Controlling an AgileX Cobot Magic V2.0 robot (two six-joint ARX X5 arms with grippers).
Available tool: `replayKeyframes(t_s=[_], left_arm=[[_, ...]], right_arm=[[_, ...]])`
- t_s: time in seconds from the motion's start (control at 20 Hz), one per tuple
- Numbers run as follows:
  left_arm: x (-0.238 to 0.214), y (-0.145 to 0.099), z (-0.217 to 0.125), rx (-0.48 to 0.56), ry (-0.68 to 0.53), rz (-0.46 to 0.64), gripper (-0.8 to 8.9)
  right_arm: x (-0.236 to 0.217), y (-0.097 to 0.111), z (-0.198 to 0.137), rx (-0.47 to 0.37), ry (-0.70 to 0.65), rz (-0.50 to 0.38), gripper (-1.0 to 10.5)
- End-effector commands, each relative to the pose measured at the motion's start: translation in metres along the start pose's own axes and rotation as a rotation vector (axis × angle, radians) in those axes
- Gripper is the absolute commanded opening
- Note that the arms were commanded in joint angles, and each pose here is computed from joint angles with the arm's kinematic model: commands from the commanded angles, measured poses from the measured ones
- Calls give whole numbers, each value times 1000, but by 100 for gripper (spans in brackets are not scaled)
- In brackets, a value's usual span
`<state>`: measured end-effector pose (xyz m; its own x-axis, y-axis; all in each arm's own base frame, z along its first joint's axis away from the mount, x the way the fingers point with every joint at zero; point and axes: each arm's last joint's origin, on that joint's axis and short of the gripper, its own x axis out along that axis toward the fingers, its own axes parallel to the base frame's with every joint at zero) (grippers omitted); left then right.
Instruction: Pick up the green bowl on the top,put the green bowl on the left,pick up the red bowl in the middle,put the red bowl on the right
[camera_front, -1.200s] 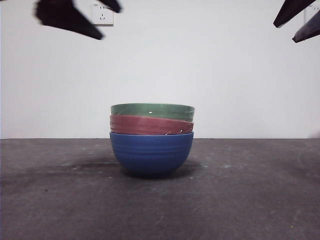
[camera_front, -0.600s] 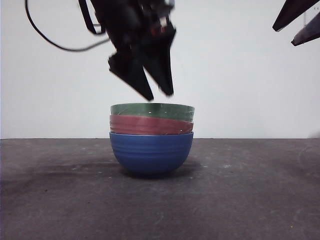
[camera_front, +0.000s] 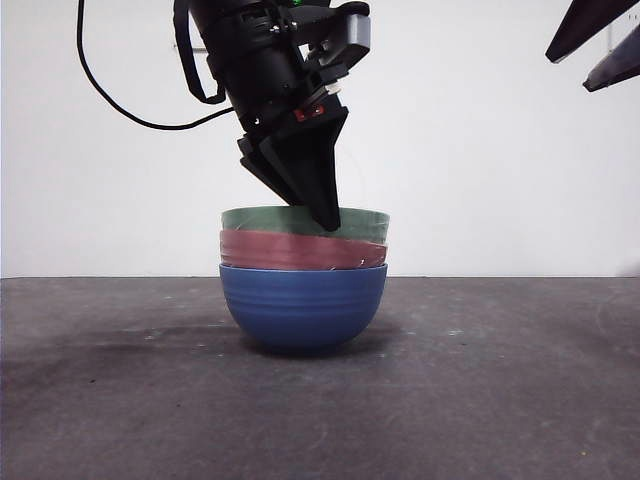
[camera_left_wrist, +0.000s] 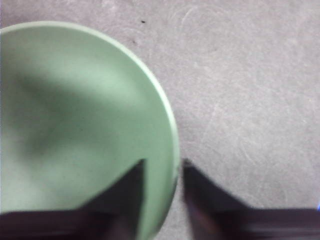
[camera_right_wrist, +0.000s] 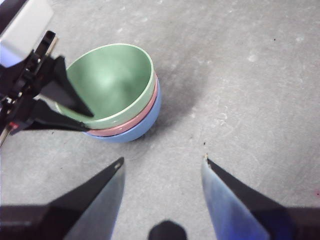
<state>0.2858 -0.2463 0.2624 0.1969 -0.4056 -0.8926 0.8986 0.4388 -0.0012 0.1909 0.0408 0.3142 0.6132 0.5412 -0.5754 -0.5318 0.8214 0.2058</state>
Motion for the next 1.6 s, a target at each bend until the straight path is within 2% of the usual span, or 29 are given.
replayKeyframes(t_s=[0.05, 0.35, 0.5, 0.6, 0.7, 0.9, 1.05, 1.2, 1.3, 1.6], left_arm=[[5, -3, 1, 28, 8, -7, -9], [-10, -11, 13, 49, 0, -14, -9], [-49, -17, 27, 56, -27, -7, -9], [-85, -21, 31, 14, -68, 20, -9], [-120, -29, 23, -29, -99, 84, -9], [-161, -33, -15, -130, -59, 218, -8], [-153, -33, -52, -225, -75, 280, -8], [-125, -36, -84, -302, -40, 332, -9], [-100, -35, -94, -314, -18, 332, -9], [-34, -28, -112, -315, -50, 335, -9]], right_arm=[[0, 0, 1, -8, -4, 3, 252], [0, 0, 1, -8, -4, 3, 250], [0, 0, 1, -8, -4, 3, 249], [0, 0, 1, -8, -4, 2, 249], [0, 0, 1, -8, -4, 1, 249], [0, 0, 1, -7, -2, -2, 249], [0, 0, 0, -4, 4, -1, 249], [0, 0, 0, -4, 4, -1, 249], [0, 0, 0, -3, 3, -1, 249], [0, 0, 0, 5, 3, -1, 249]])
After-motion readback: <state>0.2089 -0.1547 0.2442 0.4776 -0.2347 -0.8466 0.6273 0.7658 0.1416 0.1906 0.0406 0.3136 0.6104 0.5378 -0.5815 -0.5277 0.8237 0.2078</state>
